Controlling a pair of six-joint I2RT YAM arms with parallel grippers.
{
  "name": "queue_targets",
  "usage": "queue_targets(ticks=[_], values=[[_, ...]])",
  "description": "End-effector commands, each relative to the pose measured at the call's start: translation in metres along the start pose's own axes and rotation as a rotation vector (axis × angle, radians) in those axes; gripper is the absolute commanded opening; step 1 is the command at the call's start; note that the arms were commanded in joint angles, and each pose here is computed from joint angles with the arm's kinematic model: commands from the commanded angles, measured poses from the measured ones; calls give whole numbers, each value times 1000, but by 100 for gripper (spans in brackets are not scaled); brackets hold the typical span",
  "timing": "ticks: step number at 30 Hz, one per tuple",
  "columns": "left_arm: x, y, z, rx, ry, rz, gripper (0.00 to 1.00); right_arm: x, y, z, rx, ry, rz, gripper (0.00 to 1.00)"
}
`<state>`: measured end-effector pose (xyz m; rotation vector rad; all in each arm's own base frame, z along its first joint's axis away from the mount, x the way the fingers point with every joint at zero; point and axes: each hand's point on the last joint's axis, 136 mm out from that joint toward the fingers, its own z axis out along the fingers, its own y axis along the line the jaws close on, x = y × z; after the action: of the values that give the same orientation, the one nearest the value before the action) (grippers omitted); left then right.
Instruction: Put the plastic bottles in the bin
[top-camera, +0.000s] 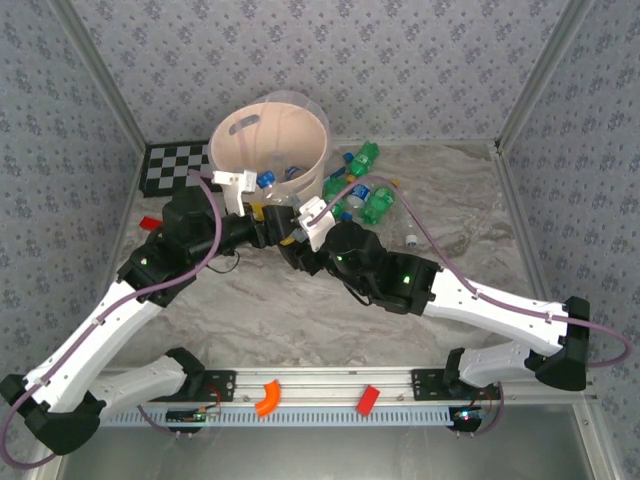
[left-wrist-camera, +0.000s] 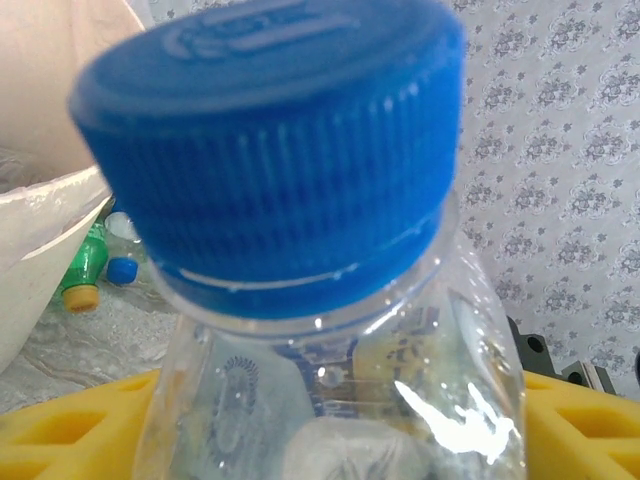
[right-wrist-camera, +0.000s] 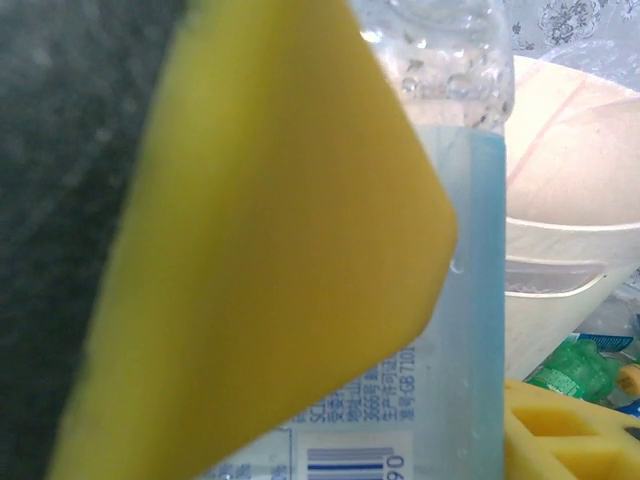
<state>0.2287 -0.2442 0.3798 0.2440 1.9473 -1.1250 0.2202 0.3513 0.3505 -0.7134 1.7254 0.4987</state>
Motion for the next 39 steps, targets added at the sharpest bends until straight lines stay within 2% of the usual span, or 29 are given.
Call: queue_targets(ticks=[1, 9, 12, 13, 15, 16, 22, 23, 27, 34, 39], values=[[-13, -9, -2, 20, -46, 32, 71, -21, 0, -5, 9, -58, 6, 61], [-14, -9, -5, 5, -46, 43, 54, -20, 0, -4, 6, -58, 4, 63], [-15, -7, -7, -6, -54, 51, 48, -19, -3, -5, 20, -52, 4, 74], [-16, -8, -7, -10, -55, 54, 48, -19, -5, -7, 27, -54, 8, 82], [-19, -8, -9, -17, -60, 59, 48, -21, -7, -9, 29, -64, 16, 91], [-20, -9, -10, -20, -64, 64, 47, -21, -8, -10, 30, -69, 18, 99], [-37, -7, -21, -81, -108, 103, 47, -28, -27, -28, 73, -113, 40, 100], [-41, -6, -23, -97, -118, 109, 47, -17, -31, -29, 83, -98, 35, 100], [-58, -4, -29, -150, -136, 126, 46, -18, -50, -47, 107, -135, 66, 100], [-111, 17, -46, -286, -200, 80, 45, -13, -71, -71, 137, -176, 98, 99], [-148, 28, -49, -331, -258, 47, 46, -5, -76, -82, 138, -191, 107, 100]])
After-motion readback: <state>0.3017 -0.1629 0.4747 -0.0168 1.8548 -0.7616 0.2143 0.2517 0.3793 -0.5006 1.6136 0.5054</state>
